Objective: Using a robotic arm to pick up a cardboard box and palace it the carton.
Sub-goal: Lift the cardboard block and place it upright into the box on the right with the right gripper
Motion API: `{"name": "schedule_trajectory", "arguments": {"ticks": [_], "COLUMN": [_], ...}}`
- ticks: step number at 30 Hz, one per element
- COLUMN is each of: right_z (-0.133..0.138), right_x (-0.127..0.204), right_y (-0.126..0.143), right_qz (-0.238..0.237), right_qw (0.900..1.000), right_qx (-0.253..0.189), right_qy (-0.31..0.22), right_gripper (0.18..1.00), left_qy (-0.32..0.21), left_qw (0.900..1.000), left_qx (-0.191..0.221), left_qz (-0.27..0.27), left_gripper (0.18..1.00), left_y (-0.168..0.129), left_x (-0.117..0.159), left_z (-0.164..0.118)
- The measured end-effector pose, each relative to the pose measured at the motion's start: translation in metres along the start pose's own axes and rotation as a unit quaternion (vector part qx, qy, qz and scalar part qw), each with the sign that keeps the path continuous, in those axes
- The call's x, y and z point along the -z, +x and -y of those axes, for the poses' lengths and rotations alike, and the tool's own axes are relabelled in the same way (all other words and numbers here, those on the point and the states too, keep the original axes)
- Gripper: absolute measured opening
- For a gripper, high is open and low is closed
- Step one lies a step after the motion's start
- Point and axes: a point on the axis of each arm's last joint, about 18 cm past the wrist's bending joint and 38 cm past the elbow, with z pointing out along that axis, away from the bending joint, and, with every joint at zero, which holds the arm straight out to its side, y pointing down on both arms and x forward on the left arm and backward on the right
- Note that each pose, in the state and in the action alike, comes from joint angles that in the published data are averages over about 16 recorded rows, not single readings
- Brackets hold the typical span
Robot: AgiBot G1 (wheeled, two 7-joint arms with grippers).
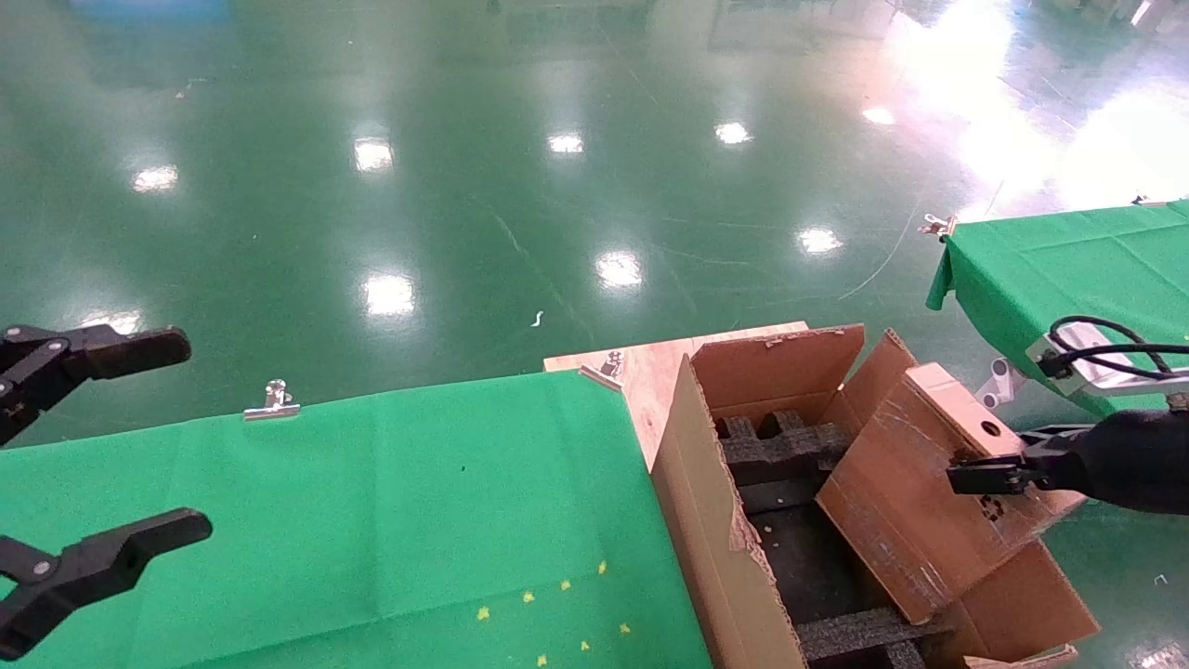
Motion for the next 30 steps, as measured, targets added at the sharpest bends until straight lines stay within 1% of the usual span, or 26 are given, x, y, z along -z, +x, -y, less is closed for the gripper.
{"name": "schedule_trajectory", "arguments": {"ticks": [11,30], "right_z": [0.0,0.002], "right_x": [-0.008,-0.041], "right_y": [0.001,0.003], "right_qz": [-0.005,-0.066], "right_qw": [1.0,0.996], "right_qx": [-0.009,-0.051], "right_qy": [-0.003,-0.018], "right_gripper": [0.28,0.279], "left_qy": [0.0,0.0], "left_qw": [1.0,1.0], "left_qx": [0.0,0.0], "left_qz": [0.0,0.0], "left_gripper": [1.001,1.001], "left_y": [0.0,0.0], "left_x": [0.0,0.0], "left_z": [0.0,0.0]}}
